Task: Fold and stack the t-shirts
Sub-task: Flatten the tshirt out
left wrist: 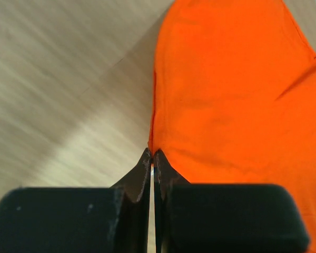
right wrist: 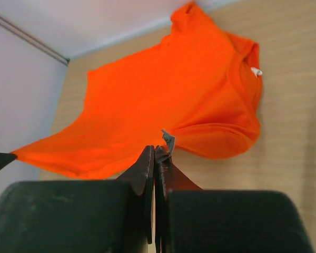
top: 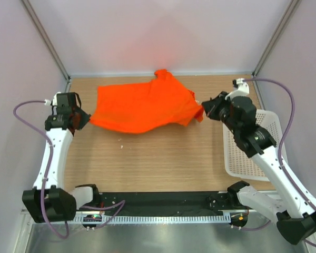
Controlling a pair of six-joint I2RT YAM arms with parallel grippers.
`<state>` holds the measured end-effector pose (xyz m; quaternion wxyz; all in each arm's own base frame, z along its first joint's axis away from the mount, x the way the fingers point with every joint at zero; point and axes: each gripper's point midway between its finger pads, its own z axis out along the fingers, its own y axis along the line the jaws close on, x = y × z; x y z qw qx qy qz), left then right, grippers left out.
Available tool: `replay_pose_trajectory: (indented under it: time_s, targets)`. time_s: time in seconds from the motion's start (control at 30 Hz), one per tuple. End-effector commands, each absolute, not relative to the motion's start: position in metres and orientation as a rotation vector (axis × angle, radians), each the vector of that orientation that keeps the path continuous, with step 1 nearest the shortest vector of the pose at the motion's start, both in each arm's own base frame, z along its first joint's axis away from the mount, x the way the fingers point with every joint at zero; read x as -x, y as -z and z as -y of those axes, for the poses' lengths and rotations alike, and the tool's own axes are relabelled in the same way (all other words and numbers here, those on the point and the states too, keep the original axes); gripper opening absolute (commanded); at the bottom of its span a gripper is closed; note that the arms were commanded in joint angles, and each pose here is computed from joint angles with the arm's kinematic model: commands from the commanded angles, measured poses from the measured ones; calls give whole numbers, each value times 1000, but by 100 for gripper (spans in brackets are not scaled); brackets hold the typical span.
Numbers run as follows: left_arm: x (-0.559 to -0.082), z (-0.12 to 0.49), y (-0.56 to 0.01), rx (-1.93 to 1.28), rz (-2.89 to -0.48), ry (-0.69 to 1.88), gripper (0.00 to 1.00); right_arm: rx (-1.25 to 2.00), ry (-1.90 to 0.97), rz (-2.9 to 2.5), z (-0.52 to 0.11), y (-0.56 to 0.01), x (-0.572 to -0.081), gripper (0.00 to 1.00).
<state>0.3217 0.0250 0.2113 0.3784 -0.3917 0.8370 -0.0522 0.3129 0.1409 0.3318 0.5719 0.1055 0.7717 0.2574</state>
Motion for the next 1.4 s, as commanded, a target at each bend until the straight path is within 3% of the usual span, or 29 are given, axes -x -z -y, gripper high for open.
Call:
replay_pose_trajectory:
  time_s: [0.0, 0.17, 0.3, 0.53, 0.7, 1.13, 1.37]
  targets:
    - [-269, -25, -193, 1038, -2213, 72, 0, -341, -581, -2120, -131, -246, -261, 1]
    - [-191, -43, -142, 1275, -2297, -186, 0, -261, -622, -2478, -139, -170, -197, 1]
    - [-164, -40, -126, 1369, -2326, -211, 0, -296, -662, -2702, -139, -116, -149, 1]
    - [-142, -31, -113, 1527, -2331, -219, 0, -309, -661, -2742, -128, -101, -119, 1]
    - [-114, -29, -101, 1685, -2307, -291, 0, -331, -677, -2756, -130, -96, -115, 1]
    - [-127, -30, -110, 1654, -2263, -228, 0, -367, -662, -2702, -128, -108, -126, 1]
    - [-175, -31, -185, 1396, -2206, -54, 0, -312, -622, -2377, -123, -202, -181, 1]
